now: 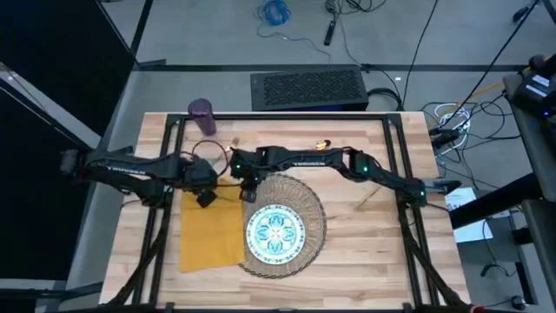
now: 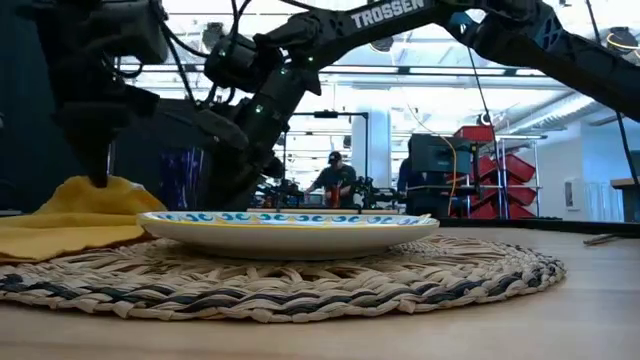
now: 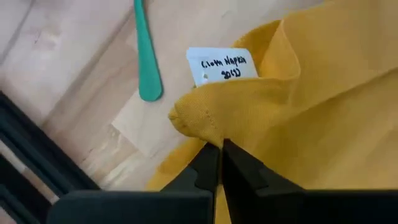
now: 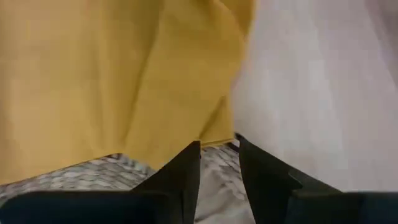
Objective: Set table place
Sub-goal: Fold the yellow table napkin
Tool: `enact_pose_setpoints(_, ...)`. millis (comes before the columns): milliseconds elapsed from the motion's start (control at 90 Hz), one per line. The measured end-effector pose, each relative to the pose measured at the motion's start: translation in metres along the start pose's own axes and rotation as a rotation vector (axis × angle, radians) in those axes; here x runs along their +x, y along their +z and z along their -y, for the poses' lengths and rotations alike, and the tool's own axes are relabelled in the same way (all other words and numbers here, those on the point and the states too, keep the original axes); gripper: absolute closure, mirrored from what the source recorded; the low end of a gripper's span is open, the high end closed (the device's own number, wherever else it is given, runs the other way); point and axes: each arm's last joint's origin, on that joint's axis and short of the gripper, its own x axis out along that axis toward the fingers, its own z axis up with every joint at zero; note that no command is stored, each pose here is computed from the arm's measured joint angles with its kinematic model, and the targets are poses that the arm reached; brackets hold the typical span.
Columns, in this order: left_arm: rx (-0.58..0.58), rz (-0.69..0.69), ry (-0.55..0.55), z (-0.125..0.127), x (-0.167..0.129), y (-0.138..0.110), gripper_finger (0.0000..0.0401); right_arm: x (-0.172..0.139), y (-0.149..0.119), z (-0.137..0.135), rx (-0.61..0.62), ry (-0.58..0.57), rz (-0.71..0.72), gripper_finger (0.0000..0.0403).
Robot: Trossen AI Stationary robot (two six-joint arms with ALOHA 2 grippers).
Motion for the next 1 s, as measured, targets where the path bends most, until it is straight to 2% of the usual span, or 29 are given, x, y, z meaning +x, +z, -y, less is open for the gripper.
enact_pose_setpoints(233, 0.063, -0.081, -0.024, 0.003, -0.003, -0.011, 0.0401, -0.002, 0.0, 0.014, 0.024, -0.01, -0.004, 0.0305)
enact_pose_setpoints(633, 0.127, -0.124, -0.056, 0.006, -0.004, -0.016, 0.0398, -0.001, 0.001, 0.013, 0.028, -0.005, 0.004, 0.0305)
enact_pose_setpoints(889, 0.16, -0.182, -0.133, 0.009, -0.005, -0.018, 0.0343, -0.001, 0.001, 0.012, 0.025, 0.001, 0.003, 0.0305)
enact_pose_setpoints(1000, 0.169, -0.225, -0.124, 0.007, -0.005, -0.022, 0.0317, -0.001, 0.001, 0.012, 0.022, 0.001, 0.001, 0.0305)
